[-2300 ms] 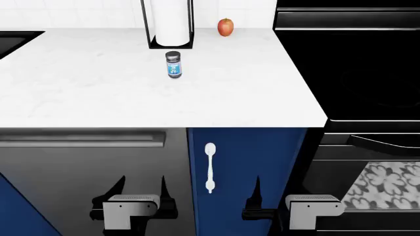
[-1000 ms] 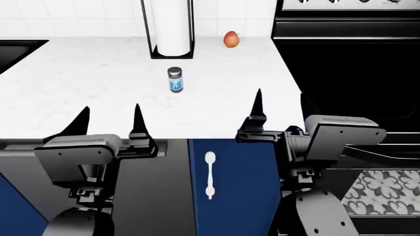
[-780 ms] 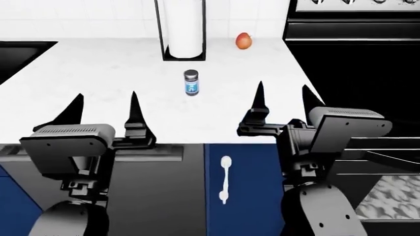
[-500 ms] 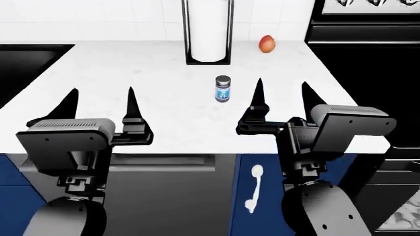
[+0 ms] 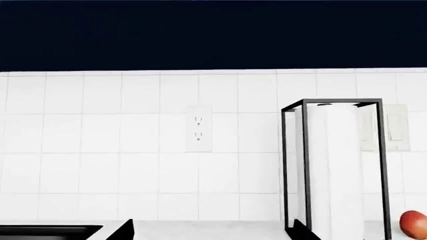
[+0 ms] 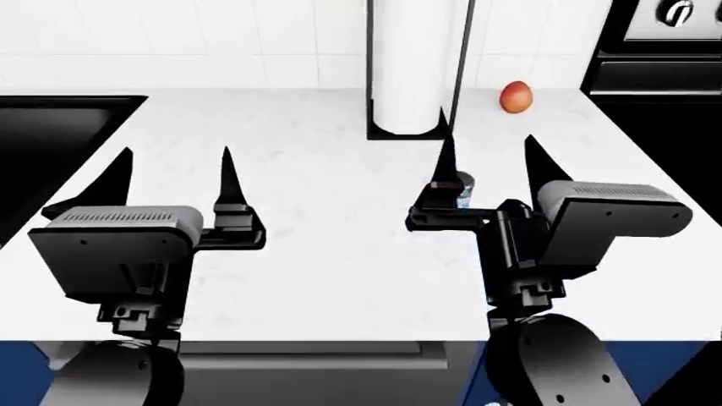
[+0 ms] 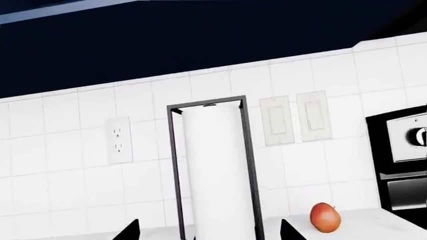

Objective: Pick the jam and canned food from the counter and place them in the cabinets closest to them.

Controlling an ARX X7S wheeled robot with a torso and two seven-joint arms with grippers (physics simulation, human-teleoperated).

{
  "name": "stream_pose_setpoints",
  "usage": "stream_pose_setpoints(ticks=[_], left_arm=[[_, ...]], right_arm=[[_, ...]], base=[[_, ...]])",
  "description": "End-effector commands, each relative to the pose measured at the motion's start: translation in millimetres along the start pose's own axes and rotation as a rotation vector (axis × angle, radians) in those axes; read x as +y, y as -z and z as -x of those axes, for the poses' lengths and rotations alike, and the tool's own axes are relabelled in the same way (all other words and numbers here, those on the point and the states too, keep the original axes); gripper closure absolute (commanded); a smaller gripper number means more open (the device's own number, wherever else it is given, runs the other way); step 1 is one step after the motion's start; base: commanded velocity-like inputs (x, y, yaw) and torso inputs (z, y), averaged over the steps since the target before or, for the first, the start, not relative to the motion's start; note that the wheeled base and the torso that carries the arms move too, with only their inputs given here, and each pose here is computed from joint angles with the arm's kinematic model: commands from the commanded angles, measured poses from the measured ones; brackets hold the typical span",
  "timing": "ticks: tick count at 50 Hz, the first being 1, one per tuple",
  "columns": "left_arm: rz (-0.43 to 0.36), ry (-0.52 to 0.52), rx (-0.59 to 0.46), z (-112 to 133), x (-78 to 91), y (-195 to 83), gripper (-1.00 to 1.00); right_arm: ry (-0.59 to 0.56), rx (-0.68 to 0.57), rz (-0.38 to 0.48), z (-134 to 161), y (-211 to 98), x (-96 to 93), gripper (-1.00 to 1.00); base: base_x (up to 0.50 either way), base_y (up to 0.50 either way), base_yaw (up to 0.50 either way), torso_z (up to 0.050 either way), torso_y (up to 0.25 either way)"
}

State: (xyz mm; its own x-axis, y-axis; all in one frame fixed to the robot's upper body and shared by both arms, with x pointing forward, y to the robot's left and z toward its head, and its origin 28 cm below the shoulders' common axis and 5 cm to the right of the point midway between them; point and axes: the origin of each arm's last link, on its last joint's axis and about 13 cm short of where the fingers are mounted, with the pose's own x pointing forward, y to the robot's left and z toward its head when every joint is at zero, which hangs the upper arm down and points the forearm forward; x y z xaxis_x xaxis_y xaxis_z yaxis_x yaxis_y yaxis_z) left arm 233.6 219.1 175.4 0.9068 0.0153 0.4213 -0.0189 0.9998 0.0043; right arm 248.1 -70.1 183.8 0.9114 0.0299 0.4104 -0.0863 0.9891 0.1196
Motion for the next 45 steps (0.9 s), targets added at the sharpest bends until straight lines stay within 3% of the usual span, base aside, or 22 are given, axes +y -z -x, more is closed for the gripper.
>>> stream_pose_setpoints(ticks=[1,9,24,45], left_arm=[[0.002,0.012,-0.003,1.2,-1.9,-0.4,-1.00],[0.004,0.020,0.001,1.2,-2.6,0.8,-1.00],[0.009,0.024,0.005,1.7,-2.7,0.5,-1.00],[0.013,0.034,0.013,0.9,-3.2,3.5,-1.00]], right_arm=[[0.000,-0.027,0.004,1.4,-1.5,-1.0,-1.00],[-0.006,-0.012,0.010,1.3,-1.6,-0.3,-1.00],[0.141,0.342,0.155,-8.1,9.2,-0.6,-1.00],[0.190,0.468,0.154,-12.7,24.4,-5.9,-1.00]], base=[[0.50,0.00,0.00,0.000,0.000],[0.50,0.00,0.00,0.000,0.000],[0.03,0.00,0.00,0.000,0.001],[0.00,0.00,0.00,0.000,0.000]])
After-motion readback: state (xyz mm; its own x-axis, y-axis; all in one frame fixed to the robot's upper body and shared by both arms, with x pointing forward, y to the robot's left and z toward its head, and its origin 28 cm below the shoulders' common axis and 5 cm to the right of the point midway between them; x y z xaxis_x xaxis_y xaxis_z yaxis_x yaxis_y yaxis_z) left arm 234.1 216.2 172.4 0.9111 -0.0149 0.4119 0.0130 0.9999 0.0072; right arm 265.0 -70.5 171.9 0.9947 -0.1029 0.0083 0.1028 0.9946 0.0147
